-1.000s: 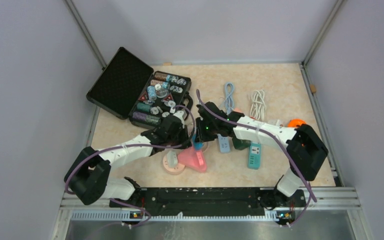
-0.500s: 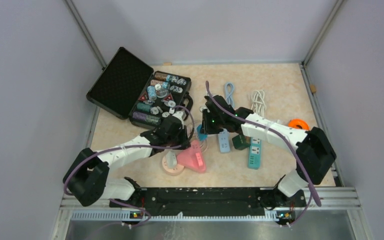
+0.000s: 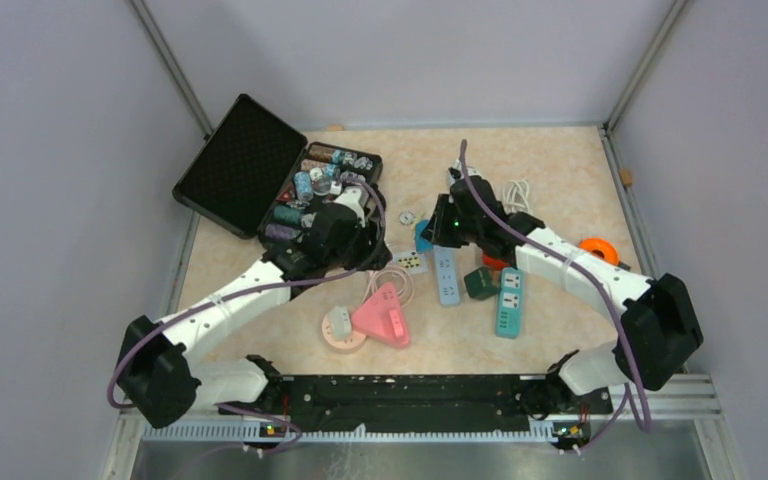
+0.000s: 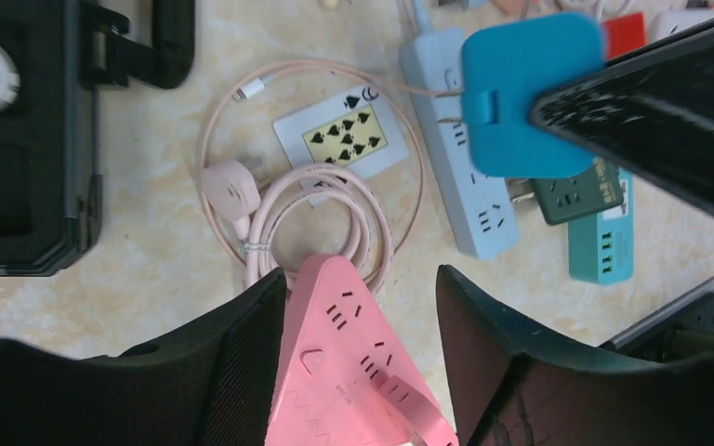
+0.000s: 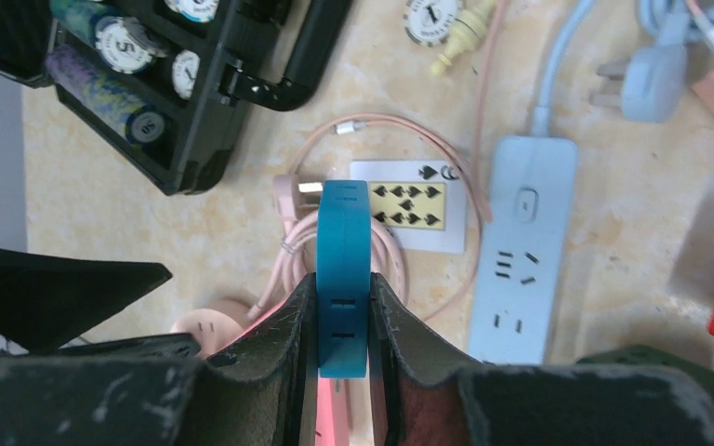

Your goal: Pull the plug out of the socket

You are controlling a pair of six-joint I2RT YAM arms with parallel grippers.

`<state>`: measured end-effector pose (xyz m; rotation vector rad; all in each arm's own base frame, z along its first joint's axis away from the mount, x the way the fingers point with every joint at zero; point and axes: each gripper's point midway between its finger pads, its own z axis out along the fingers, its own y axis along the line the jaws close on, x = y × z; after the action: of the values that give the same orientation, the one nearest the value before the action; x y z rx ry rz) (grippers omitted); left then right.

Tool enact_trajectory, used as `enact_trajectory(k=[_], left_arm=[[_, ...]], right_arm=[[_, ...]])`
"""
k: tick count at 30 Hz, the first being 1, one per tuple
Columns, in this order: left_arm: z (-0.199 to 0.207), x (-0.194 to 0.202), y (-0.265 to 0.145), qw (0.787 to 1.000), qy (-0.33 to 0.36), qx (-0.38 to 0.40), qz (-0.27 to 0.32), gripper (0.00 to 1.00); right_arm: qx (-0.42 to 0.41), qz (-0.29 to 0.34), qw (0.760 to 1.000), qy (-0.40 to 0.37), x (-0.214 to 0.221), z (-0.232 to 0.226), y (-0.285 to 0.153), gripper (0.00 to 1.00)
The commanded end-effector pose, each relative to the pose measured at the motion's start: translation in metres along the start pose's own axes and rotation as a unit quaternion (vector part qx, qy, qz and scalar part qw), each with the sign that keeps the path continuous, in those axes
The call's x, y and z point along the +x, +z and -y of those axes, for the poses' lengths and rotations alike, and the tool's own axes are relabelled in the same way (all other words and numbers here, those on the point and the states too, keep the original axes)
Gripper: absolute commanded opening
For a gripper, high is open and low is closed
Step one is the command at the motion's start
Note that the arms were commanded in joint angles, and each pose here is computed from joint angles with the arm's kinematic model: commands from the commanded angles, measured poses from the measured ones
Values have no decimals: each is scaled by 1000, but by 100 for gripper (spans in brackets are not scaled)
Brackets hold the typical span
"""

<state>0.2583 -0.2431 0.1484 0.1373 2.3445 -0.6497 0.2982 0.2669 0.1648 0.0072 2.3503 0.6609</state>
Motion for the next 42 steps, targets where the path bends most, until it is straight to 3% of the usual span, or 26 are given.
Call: enact_trajectory(k=[1, 6, 11, 17, 19, 21, 23, 26, 31, 36, 42], left_arm=[[-4, -38, -25, 997, -6, -29, 74, 63], [-28, -44, -46, 989, -27, -77, 126, 78], [-47, -47, -66, 979, -44, -104, 172, 98], [-61, -46, -74, 972, -59, -128, 188, 99], [-66, -43, -74, 971, -67, -139, 183, 99], [-69, -42, -74, 971, -73, -143, 177, 99], [-68, -40, -74, 974, -70, -136, 168, 99], [-60, -34, -73, 981, -56, -113, 149, 99], [-53, -18, -81, 989, -53, -107, 91, 99], [-62, 7, -94, 986, -84, -142, 29, 99], [-44, 36, -101, 986, -131, -97, -33, 99]], right_arm=[[-65, 16, 998, 6, -17, -29, 17, 0], [-79, -15, 997, 4, -18, -43, 57, 0], [-21, 5, 998, 58, -38, -29, 94, 0], [-43, 0, 994, 98, -43, -35, 137, 6], [-35, -15, 994, 101, -36, -30, 151, 19], [-20, -16, 995, 98, -36, -23, 153, 42], [-1, -12, 996, 91, -36, -16, 150, 58], [4, -2, 997, 79, -40, -13, 138, 67], [-26, 19, 998, 54, -52, -25, 104, 69], [-99, -15, 995, 18, -38, -53, 65, 69], [-56, -48, 995, -62, 12, -59, 24, 69]])
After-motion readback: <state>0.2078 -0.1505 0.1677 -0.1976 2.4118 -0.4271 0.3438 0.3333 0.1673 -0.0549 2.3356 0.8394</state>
